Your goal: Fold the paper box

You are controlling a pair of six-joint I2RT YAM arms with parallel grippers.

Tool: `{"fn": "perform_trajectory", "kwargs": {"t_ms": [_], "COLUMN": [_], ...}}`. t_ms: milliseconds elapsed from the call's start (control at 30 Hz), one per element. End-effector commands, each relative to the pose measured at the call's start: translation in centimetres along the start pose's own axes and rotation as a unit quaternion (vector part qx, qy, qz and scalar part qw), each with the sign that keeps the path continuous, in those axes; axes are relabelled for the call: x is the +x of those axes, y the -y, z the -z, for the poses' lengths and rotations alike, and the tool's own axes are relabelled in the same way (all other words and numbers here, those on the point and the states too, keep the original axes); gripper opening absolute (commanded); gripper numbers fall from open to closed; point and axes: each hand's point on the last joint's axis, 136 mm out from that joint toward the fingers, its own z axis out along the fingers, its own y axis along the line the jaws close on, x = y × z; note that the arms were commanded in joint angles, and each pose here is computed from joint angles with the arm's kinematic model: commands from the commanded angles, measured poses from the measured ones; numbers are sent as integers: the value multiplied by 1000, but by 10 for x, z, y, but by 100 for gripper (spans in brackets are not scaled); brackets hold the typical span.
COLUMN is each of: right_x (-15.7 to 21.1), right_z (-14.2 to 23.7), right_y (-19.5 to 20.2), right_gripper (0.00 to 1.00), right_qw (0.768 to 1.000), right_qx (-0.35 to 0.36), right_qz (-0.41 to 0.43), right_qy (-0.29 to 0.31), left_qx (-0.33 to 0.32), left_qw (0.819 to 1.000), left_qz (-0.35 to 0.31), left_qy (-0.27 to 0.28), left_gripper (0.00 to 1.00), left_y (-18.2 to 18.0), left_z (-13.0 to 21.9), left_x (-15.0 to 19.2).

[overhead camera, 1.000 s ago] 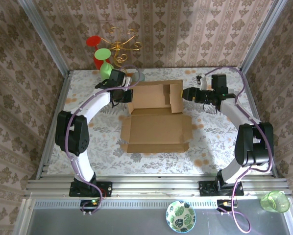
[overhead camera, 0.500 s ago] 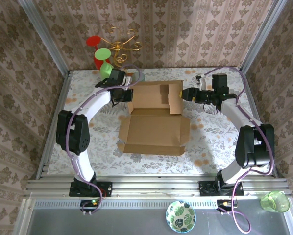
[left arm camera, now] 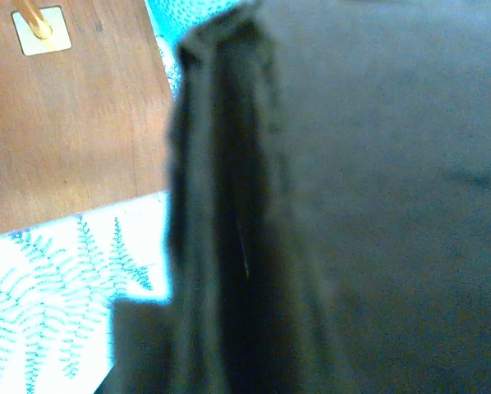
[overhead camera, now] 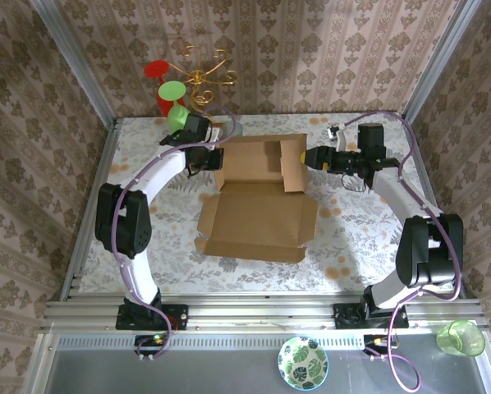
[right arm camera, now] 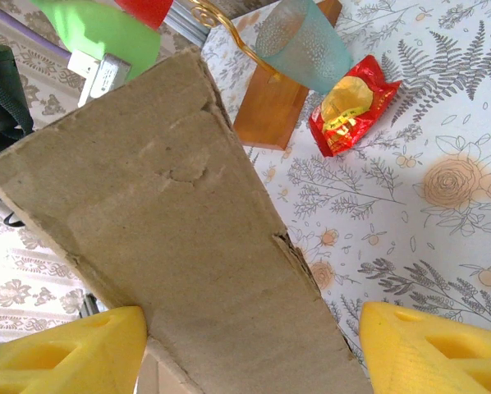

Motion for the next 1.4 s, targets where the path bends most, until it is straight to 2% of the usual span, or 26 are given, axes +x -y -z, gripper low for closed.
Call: {"fn": "perform_trajectory", "kwargs": {"t_ms": [0, 400, 700, 1000, 1267, 1367], "right_x": [-3, -10, 4, 26, 37, 43], "right_z": [4, 19, 8, 10, 16, 12], "right_y": [-19, -7, 16, 14, 7, 5], "right_gripper": [71, 74, 73, 72, 69, 61], "right_qw": [999, 999, 999, 996, 997, 997], "right_qx": [-35, -18, 29, 74, 68, 64], "right_qz": [17, 8, 23, 55, 45, 42], "right_qy": [5, 29, 4, -14, -4, -11], "left_qx": [12, 13, 16, 10, 8, 8], "left_qw": [1000, 999, 999, 999, 999, 999], "left_qz": [-22, -30, -34, -24, -16, -15], "left_qy": [-11, -17, -21, -26, -34, -33], "left_gripper": [0, 0, 0, 0, 0, 0], "left_y": [8, 8, 8, 5, 4, 4], "left_z": [-3, -6, -8, -7, -11, -10], "left_x": [2, 5, 8, 7, 11, 10]}}
